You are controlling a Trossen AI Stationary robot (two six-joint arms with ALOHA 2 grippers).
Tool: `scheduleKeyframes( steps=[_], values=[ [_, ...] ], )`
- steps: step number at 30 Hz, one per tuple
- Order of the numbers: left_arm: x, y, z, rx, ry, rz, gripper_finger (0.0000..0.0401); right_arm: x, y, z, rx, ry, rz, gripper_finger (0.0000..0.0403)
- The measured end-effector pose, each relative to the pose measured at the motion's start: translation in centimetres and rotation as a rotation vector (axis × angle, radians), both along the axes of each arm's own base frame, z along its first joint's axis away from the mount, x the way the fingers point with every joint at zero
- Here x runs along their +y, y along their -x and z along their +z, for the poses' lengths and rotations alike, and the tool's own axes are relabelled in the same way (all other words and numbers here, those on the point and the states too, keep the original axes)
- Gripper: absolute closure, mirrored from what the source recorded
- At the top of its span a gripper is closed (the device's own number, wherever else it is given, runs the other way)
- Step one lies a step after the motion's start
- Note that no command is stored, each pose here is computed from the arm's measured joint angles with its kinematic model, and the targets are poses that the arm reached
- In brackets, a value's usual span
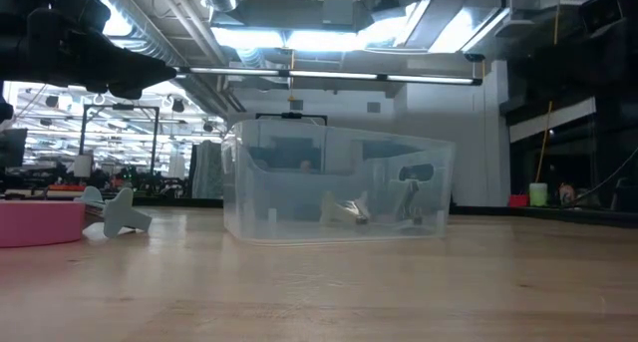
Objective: Pick and place Stapler, Stapler remover, tape
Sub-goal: Put the black staple remover into the bottom transparent bin
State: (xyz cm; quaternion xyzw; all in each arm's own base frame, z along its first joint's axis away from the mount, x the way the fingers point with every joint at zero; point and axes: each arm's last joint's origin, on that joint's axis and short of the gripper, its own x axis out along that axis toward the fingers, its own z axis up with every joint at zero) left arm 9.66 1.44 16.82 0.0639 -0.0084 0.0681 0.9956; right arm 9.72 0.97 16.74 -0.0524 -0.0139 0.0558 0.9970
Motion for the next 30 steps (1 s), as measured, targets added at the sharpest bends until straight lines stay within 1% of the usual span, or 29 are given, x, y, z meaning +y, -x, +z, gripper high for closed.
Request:
scheduleKeyframes(
  steps=[6, 8, 10, 30],
  values=[
    [0.00, 0.00, -0.01, 0.000, 0.000, 0.000, 0.0232, 0.00, 0.01, 0.02, -0.002, -0.004, 0.000, 0.0215],
    [0.00, 0.00, -0.01, 0.000, 0.000, 0.000, 0.0232, 0.00, 0.00, 0.02, 0.002, -0.039, 0.001, 0.0215],
    [0.00, 0.00, -0.01, 0.000, 0.000, 0.000, 0.0232, 0.00, 0.00, 0.02, 0.003, -0.049, 0.001, 0.0215],
    [0.00, 0.00, -0.01, 0.000, 0.000, 0.000, 0.0232, 0.00, 0.00, 0.03, 0.002, -0.046, 0.001, 0.0215]
  ],
)
